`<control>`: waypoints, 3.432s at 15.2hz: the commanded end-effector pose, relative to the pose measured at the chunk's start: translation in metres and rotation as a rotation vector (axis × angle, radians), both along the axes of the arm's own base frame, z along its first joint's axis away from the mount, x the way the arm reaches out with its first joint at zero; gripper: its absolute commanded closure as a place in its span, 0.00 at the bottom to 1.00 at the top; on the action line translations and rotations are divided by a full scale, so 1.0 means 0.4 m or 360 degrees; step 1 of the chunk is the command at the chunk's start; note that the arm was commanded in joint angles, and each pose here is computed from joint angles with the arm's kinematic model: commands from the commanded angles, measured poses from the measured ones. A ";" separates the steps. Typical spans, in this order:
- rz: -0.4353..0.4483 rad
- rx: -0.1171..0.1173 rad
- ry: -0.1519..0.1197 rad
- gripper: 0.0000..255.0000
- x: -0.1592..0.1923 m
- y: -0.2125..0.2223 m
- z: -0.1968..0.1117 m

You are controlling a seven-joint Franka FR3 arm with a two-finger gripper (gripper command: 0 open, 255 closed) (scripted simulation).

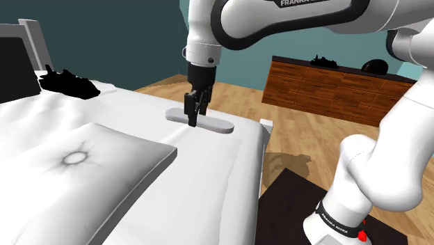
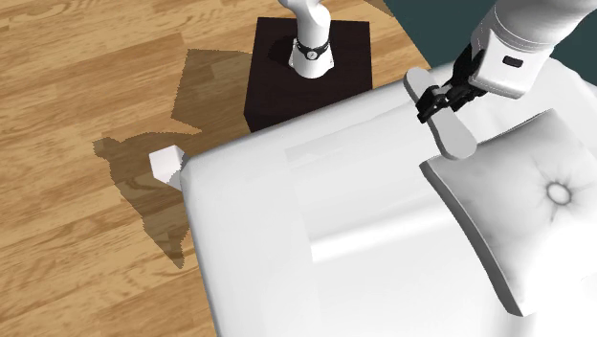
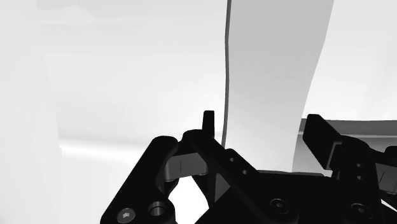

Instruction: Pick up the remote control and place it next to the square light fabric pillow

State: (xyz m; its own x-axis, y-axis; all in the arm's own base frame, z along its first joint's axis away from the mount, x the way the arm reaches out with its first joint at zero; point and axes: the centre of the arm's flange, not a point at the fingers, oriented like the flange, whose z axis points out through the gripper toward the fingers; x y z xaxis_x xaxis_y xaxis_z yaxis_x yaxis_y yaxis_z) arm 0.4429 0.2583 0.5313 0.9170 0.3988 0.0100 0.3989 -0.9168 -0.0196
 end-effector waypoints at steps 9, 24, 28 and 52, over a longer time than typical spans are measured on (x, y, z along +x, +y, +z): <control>-0.0002 0.0001 -0.0001 1.00 -0.149 0.300 0.005; -0.0002 0.0001 -0.0001 1.00 -0.368 0.744 0.006; -0.0002 0.0001 -0.0001 1.00 -0.427 0.862 0.007; -0.0002 0.0001 -0.0001 1.00 -0.462 0.934 -0.284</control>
State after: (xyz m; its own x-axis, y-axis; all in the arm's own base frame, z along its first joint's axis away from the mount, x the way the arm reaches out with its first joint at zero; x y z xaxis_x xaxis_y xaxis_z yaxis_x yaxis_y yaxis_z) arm 0.2575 0.6327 0.4234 0.9168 0.3992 0.0107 0.3993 -0.9166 -0.0205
